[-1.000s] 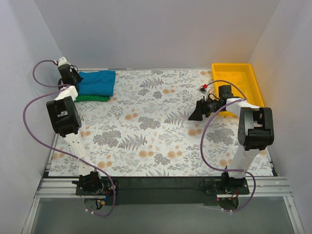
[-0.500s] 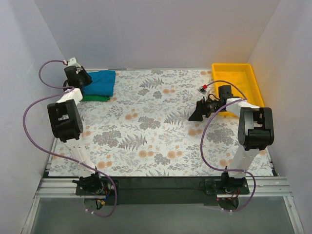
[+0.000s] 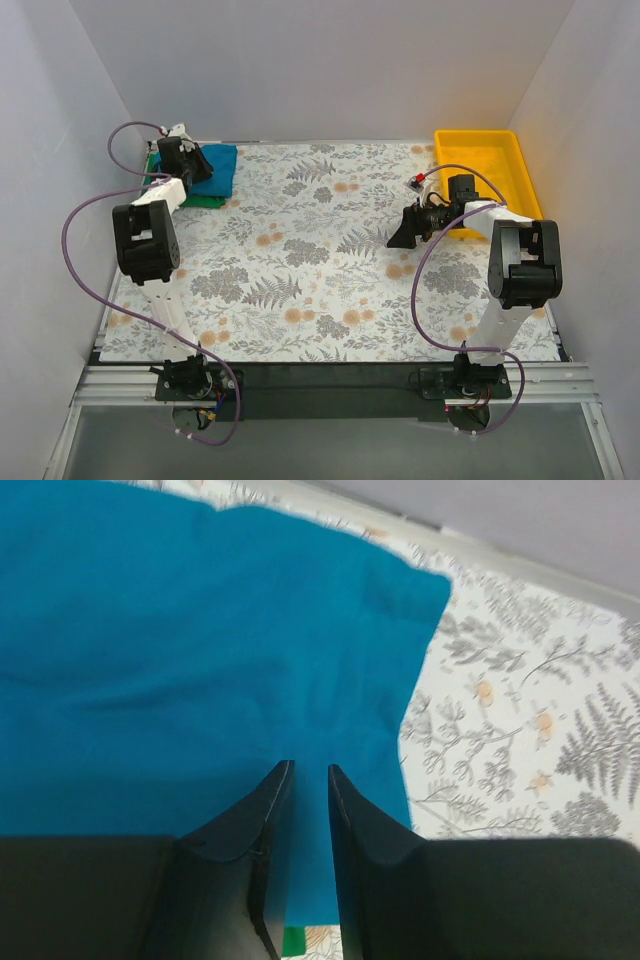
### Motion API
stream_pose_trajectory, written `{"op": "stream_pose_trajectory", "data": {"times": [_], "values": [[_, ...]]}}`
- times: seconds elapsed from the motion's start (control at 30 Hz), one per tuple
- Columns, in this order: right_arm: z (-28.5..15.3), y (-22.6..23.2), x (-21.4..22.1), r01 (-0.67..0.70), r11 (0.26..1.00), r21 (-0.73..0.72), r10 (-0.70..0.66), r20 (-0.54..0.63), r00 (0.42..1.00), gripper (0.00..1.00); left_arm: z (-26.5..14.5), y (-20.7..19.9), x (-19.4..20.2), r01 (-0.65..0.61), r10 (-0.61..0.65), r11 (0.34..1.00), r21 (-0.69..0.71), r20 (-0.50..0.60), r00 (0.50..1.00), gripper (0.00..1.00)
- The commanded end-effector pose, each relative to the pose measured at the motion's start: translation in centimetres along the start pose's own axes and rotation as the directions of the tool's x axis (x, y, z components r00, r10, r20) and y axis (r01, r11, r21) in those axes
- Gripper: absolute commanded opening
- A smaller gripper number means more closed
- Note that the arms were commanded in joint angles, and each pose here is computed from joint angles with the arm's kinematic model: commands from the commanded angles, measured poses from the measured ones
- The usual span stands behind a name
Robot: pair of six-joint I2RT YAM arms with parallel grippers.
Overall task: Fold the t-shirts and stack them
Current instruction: Neatly place the folded tshirt to the corner, then reset both grippers
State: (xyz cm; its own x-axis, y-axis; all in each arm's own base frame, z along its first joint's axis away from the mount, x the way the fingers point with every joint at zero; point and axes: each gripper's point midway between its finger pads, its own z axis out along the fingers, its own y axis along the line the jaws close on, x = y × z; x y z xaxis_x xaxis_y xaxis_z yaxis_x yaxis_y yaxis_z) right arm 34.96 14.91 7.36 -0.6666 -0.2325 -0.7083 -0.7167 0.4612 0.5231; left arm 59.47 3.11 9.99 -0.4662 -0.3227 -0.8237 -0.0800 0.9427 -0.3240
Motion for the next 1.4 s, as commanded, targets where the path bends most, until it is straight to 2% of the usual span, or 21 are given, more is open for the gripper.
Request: {"op": "stream_pose_trajectory", "data": {"times": [0.0,0.37,0.47,0.53,0.6,0.63,0.67,0.77,0.8,0.83,0.87,0.9,0.93,0.97,1.0,1.03,1.07,1.17,1.23,1.37], "values": [[-1.0,0.6,-2.1,0.059,0.998,-0.003,-0.059,0.038,0.998,0.93,-1.6,0.0,1.4,-0.004,0.004,1.0,-0.006,-0.048,0.999,0.18],[-1.3,0.7,-2.3,0.07,0.998,0.008,-0.07,0.041,0.997,0.93,-2.9,1.2,6.6,0.027,-0.036,0.998,-0.056,-0.17,0.985,0.18],[-1.5,0.8,-2.4,0.074,0.997,0.009,-0.075,0.044,0.996,0.93,-3.7,0.6,4.2,0.012,-0.017,0.999,-0.049,-0.101,0.995,0.2],[-1.5,0.8,-2.3,0.077,0.997,0.008,-0.077,0.041,0.996,0.93,-4.8,-0.2,0.4,-0.003,0.003,0.999,-0.045,-0.006,1.0,0.24],[-1.6,0.9,-2.3,0.099,0.995,0.011,-0.1,0.036,0.994,0.93,-6.5,-1.4,-3.7,-0.01,0.014,0.999,-0.042,0.09,0.996,0.35],[-1.7,1.0,-2.2,0.102,0.995,0.013,-0.102,0.03,0.994,0.94,-7.3,-1.9,-5.2,-0.014,0.019,0.999,-0.037,0.128,0.992,0.38],[-1.9,1.0,-2.3,0.127,0.992,0.019,-0.127,0.029,0.991,0.94,-9.0,-2.9,-7.5,-0.019,0.023,1.0,-0.025,0.183,0.983,0.46],[-2.3,1.1,-2.3,0.16,0.987,0.036,-0.16,0.019,0.987,0.94,-12.0,-4.0,-9.5,0.0,0.001,1.0,-0.002,0.248,0.969,0.57],[-2.4,1.1,-2.3,0.167,0.985,0.046,-0.168,0.013,0.986,0.95,-14.3,-5.1,-11.0,-0.001,-0.005,1.0,0.02,0.295,0.955,0.64],[-2.6,1.1,-2.4,0.176,0.983,0.054,-0.177,0.012,0.984,0.95,-14.9,-5.0,-9.2,0.023,-0.029,0.999,0.027,0.269,0.963,0.68],[-2.9,1.3,-2.7,0.194,0.979,0.065,-0.195,0.015,0.981,0.96,-17.4,-5.8,-10.0,0.026,-0.038,0.999,0.045,0.307,0.951,0.72],[-3.2,1.2,-2.7,0.205,0.975,0.085,-0.206,0.008,0.978,0.96,-18.5,-5.9,-9.4,0.037,-0.051,0.998,0.05,0.307,0.95,0.82],[-3.5,1.6,-3.1,0.224,0.97,0.098,-0.226,0.011,0.974,0.96,-18.9,-5.4,-6.3,0.063,-0.077,0.996,0.066,0.251,0.965,0.85],[-3.8,1.6,-3.3,0.236,0.965,0.112,-0.238,0.01,0.971,0.96,-21.3,-6.5,-6.8,0.047,-0.074,0.994,0.098,0.288,0.955,0.86],[-4.1,1.6,-3.2,0.242,0.961,0.133,-0.244,-0.001,0.97,0.97,-22.2,-6.7,-5.7,0.048,-0.079,0.992,0.117,0.275,0.958,0.87],[-5.4,1.2,-3.7,0.254,0.95,0.18,-0.26,0.011,0.965,0.97,-22.6,-6.5,-3.0,0.058,-0.086,0.99,0.129,0.222,0.971,0.87],[-6.0,0.9,-3.7,0.27,0.937,0.221,-0.275,-0.006,0.961,0.98,-24.7,-7.9,-2.7,0.036,-0.079,0.982,0.186,0.227,0.971,0.87],[-7.6,1.7,-3.7,0.331,0.895,0.299,-0.337,-0.032,0.941,0.98,-27.1,-8.7,0.7,0.06,-0.099,0.97,0.236,0.158,0.983,0.88],[-9.3,2.2,-3.5,0.374,0.842,0.388,-0.38,-0.064,0.923,0.98,-28.0,-8.8,2.4,0.072,-0.101,0.969,0.234,0.114,0.988,0.88],[-13.0,2.4,-3.8,0.391,0.719,0.575,-0.422,-0.086,0.903,0.98,-29.9,-9.1,3.1,0.055,-0.084,0.972,0.23,0.119,0.989,0.88]]}}
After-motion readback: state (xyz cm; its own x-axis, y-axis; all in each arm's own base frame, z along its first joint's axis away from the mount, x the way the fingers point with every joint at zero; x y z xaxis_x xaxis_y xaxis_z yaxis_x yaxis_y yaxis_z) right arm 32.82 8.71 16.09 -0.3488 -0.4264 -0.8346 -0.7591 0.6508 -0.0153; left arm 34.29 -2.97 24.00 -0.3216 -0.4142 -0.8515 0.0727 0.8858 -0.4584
